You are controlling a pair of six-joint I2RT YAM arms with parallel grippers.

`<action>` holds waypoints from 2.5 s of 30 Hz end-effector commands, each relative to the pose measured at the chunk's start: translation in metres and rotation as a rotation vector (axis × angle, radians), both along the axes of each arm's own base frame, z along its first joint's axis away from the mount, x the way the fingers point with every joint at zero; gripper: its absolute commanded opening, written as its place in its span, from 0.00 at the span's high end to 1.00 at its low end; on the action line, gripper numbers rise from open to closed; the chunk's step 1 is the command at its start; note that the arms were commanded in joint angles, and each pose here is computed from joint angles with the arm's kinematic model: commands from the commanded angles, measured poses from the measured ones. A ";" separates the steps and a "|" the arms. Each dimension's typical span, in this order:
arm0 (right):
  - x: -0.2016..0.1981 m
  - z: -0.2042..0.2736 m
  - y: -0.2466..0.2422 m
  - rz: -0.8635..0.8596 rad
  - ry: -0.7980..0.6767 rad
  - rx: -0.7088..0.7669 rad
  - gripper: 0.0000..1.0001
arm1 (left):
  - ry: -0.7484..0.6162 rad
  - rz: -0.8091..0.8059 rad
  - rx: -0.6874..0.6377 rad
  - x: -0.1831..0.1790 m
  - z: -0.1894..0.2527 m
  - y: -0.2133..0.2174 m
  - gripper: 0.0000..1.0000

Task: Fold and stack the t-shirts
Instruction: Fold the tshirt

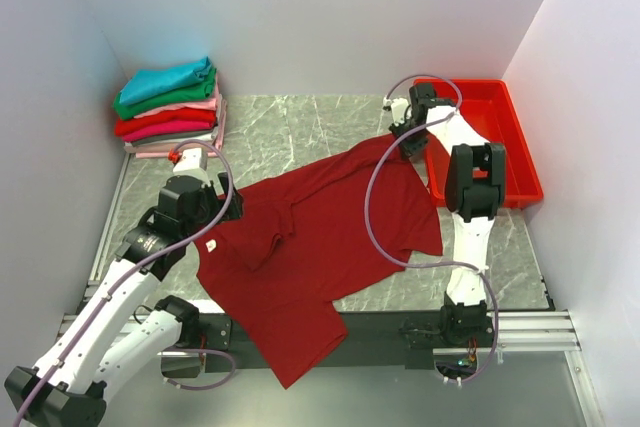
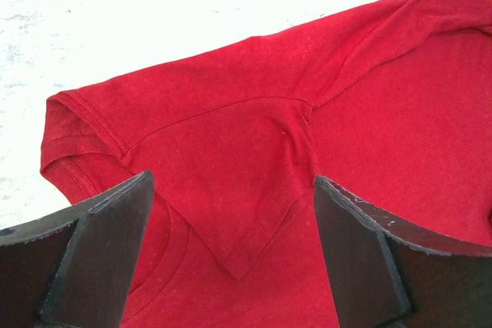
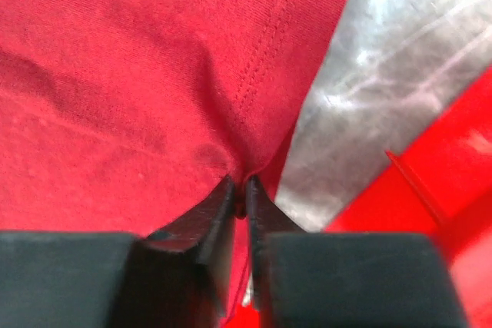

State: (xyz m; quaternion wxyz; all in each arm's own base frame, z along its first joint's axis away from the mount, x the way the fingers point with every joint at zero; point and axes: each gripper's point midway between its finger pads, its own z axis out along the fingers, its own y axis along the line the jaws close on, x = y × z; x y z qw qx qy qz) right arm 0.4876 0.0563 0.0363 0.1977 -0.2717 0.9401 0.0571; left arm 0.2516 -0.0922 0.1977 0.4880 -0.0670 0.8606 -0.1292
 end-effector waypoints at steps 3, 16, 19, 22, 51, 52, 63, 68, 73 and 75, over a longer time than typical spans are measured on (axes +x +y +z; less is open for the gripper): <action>0.007 0.038 -0.015 0.014 -0.112 -0.078 0.60 | -0.018 -0.014 -0.001 0.004 0.001 -0.003 0.11; 0.004 0.096 0.024 0.127 -0.199 0.055 0.50 | 0.003 -0.033 -0.030 0.006 -0.003 -0.011 0.10; 0.008 0.094 0.041 0.153 -0.194 0.062 0.50 | 0.029 -0.017 -0.068 0.007 -0.010 -0.015 0.11; 0.027 0.074 0.041 0.108 -0.174 0.038 0.52 | 0.053 0.025 -0.109 0.010 -0.017 -0.016 0.11; 0.013 0.020 0.012 0.230 -0.038 -0.140 0.49 | 0.094 0.007 -0.152 0.007 -0.031 -0.025 0.12; 0.014 0.021 0.011 0.233 -0.045 -0.148 0.50 | 0.097 0.006 -0.151 0.007 -0.032 -0.025 0.12; 0.008 0.013 0.011 0.245 -0.019 -0.148 0.67 | 0.098 0.011 -0.147 0.007 -0.033 -0.024 0.12; 0.008 0.017 0.004 0.239 -0.035 -0.186 0.93 | 0.097 0.016 -0.146 0.008 -0.033 -0.024 0.12; 0.012 0.032 -0.010 0.231 -0.094 -0.259 0.95 | 0.101 0.033 -0.139 0.009 -0.034 -0.021 0.12; 0.011 0.033 -0.013 0.231 -0.095 -0.277 0.95 | 0.101 0.039 -0.139 0.009 -0.034 -0.020 0.12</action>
